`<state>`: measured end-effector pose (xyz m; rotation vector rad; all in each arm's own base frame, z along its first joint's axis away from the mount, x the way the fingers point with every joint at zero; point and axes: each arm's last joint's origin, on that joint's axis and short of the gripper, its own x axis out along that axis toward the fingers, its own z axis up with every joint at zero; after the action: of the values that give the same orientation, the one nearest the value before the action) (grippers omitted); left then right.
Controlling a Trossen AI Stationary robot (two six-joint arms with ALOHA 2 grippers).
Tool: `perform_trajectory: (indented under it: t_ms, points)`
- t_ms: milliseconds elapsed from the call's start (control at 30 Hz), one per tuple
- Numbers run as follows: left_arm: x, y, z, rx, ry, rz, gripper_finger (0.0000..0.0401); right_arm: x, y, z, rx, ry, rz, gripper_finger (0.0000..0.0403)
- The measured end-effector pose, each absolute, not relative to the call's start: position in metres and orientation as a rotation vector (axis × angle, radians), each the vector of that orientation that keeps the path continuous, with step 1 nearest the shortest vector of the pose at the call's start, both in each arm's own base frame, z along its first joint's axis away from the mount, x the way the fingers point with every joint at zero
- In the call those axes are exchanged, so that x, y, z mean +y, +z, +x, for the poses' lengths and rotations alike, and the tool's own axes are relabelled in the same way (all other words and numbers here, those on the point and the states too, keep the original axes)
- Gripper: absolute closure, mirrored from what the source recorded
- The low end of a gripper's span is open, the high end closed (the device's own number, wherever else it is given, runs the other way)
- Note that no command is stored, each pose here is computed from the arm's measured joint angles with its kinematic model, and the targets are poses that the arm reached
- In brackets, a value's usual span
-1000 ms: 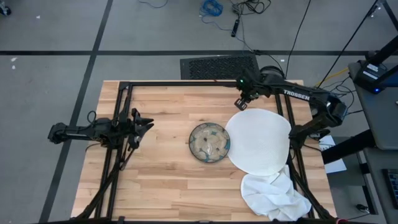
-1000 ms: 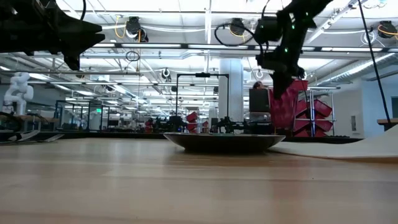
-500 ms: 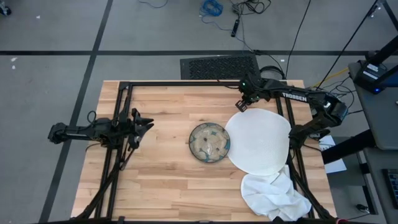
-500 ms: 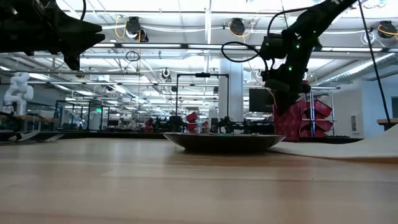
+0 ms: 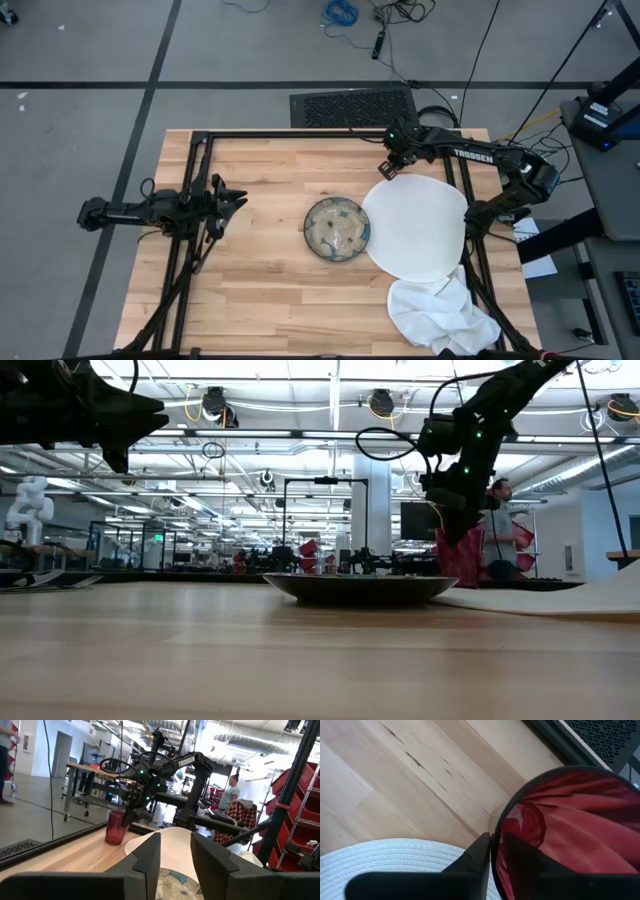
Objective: Set table place
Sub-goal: Put the red glass to the top right of the table, then put the blue patterned plate in the center of the white table mat
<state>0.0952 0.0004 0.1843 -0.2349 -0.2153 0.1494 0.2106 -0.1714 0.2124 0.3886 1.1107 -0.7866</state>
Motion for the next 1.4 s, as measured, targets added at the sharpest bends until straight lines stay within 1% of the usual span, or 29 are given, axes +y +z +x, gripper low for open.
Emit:
perform_trajectory:
  t_ms: [200,367,500,633,733,800,933,1167,1400]
  points:
    - [0.000,0.184,0.095,-0.215,0.149,-0.235,0.0308,-0.172,0.213,0.211,1.099,-0.795,0.389,0.0322]
    - [0.000,0.184,0.095,-0.215,0.149,-0.235,0.0308,-0.175,0.220,0.215,1.053,-0.803,0.382,0.0286]
    - [0.000,0.184,0.095,-0.215,0.149,-0.235,0.0308,-0.179,0.235,0.221,1.010,-0.809,0.371,0.0257]
    - [0.000,0.184,0.095,-0.208,0.150,-0.234,0.0308,-0.183,0.262,0.226,0.963,-0.810,0.361,0.0236]
    - [0.000,0.183,0.095,-0.204,0.150,-0.234,0.0308,-0.181,0.282,0.233,0.923,-0.759,0.369,0.0227]
    - [0.000,0.183,0.095,-0.204,0.150,-0.234,0.0308,-0.174,0.293,0.241,0.894,-0.683,0.374,0.0226]
    - [0.000,0.181,0.096,-0.182,0.148,-0.263,0.0308,-0.146,0.298,0.261,0.871,-0.484,0.371,0.0229]
    - [0.000,0.182,0.096,-0.187,0.136,-0.254,0.0308,-0.072,0.293,0.292,0.908,-0.224,0.278,0.0233]
    - [0.002,0.183,0.095,-0.215,0.213,-0.263,0.0308,0.004,0.282,0.308,0.912,-0.120,0.103,0.0233]
